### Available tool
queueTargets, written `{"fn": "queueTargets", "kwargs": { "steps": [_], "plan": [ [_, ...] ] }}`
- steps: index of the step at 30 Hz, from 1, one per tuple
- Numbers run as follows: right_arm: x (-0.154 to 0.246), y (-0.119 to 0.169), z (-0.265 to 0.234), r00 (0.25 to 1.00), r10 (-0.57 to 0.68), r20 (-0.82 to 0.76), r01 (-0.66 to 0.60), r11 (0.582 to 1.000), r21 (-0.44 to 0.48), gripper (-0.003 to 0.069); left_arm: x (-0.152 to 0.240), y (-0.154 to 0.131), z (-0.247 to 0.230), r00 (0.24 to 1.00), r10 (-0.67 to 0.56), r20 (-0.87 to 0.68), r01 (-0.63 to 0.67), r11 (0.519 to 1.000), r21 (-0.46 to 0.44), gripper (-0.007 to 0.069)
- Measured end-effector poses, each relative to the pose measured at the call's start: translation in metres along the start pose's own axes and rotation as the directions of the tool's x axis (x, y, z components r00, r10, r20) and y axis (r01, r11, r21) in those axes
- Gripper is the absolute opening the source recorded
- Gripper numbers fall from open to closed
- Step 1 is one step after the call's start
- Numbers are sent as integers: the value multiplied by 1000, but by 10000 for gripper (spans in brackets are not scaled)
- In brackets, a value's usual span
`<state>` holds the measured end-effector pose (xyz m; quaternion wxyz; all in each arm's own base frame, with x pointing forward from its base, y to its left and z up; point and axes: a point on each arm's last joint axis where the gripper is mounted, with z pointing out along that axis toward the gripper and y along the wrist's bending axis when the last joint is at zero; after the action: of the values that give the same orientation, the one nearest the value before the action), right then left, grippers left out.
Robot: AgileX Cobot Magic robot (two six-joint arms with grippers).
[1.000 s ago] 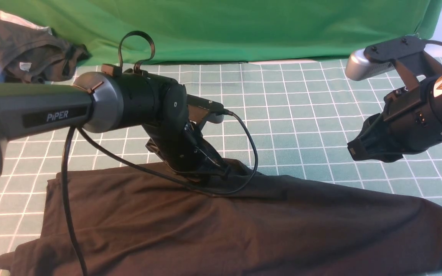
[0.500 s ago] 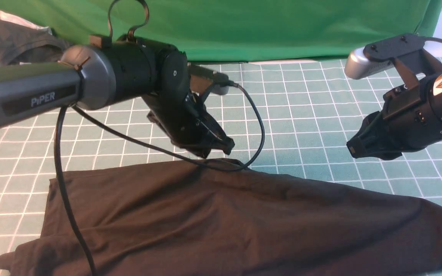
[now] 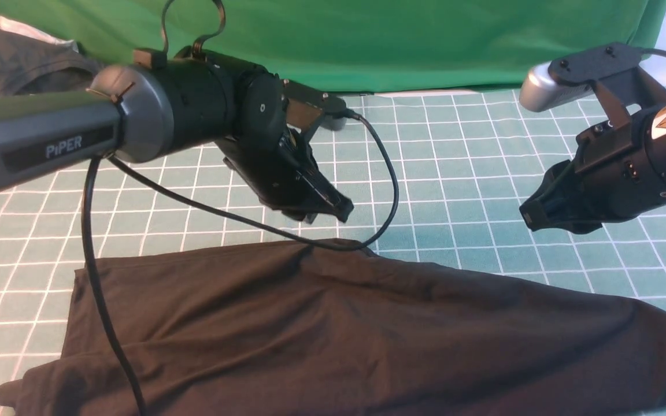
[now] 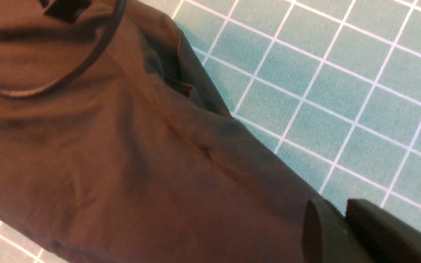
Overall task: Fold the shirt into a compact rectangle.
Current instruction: 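Fold the black garment in half by bringing its near edge over to the far edge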
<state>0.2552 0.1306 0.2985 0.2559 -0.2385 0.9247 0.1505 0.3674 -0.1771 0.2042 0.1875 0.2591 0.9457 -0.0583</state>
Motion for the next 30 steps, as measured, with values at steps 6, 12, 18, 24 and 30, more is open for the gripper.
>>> {"fn": "queueTargets", "kwargs": {
  "steps": [6, 12, 18, 24, 30],
  "plan": [
    [0, 0, 0, 1000, 0, -1, 0, 1000, 0, 82, 6, -9, -26, 998, -13, -58, 18, 997, 79, 14],
    [0, 0, 0, 1000, -22, -1, 22, 1000, 0, 82, 12, -29, -27, 995, 29, -92, 0, 954, 299, 14],
    [0, 0, 0, 1000, -26, -1, 26, 1000, 0, 82, 20, -33, 23, 982, 9, -188, 61, 930, 361, 14],
    [0, 0, 0, 1000, -26, -3, 26, 1000, -1, 82, 9, -27, 57, 988, -137, -69, 152, 937, 315, 14],
    [3, 1, 0, 999, -26, -28, 26, 1000, -8, 82, -2, -22, 53, 967, -256, 20, 240, 929, 281, 14]
  ]
}}
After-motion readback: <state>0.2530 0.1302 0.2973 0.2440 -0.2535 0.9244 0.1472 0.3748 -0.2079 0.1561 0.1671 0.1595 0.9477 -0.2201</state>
